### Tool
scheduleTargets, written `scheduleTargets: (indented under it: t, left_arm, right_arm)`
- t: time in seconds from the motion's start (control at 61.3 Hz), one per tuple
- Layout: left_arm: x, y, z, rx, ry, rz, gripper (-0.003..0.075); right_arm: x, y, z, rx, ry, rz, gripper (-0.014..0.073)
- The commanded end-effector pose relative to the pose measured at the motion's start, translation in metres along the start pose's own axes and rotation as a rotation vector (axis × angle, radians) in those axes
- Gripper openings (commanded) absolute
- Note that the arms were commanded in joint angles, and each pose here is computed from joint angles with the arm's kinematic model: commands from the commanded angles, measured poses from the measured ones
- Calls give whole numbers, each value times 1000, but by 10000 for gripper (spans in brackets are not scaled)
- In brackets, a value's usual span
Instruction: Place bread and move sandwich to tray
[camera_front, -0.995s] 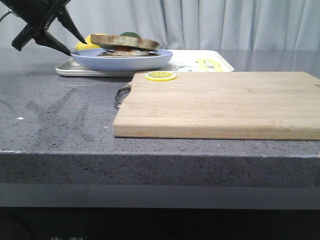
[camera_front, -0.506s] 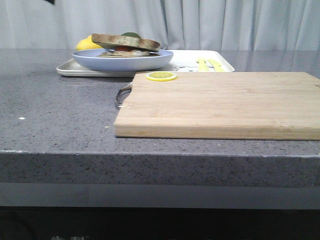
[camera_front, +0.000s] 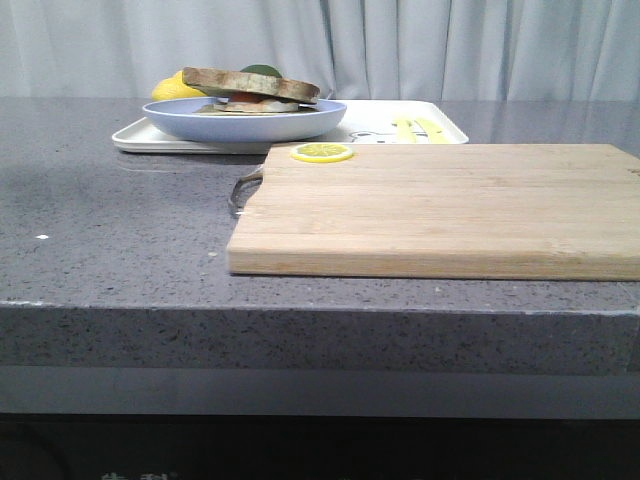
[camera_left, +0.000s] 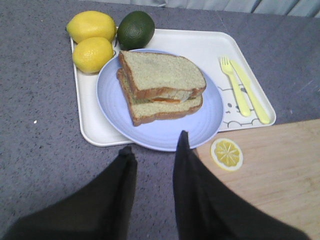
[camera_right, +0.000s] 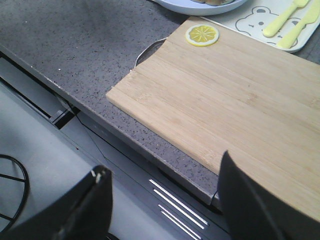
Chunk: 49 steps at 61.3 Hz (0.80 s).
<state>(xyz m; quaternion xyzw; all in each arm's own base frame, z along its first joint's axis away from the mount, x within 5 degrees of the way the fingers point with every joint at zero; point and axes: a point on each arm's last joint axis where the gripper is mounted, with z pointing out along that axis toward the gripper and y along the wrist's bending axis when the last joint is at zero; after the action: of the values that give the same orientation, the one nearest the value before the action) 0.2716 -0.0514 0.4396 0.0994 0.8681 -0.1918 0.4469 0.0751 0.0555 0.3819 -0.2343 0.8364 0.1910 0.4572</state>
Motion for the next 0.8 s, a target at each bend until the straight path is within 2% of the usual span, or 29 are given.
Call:
scheduleTargets:
  t: [0.0,0.326,0.441,0.669,0.783]
  left_arm:
    - [7,-12,-28,3,-119,49,187]
    - [86,-40,-44,82,-44,198,188]
    - [105,-43,-52,69,-31,260,188]
    - [117,-32,-74,-74,-126,282,188]
    - [115,-31,-83,-95,-183,286,188]
  right_arm:
    - [-11,0,-6,9,-88,-2,475]
    - [-11,0,-6,9,-88,-2,475]
    - [-11,0,-6,9,-88,-2,475]
    - [-11,0,-6,9,-88,-2,475]
    - [-11,0,-6,9,-88,-2,475]
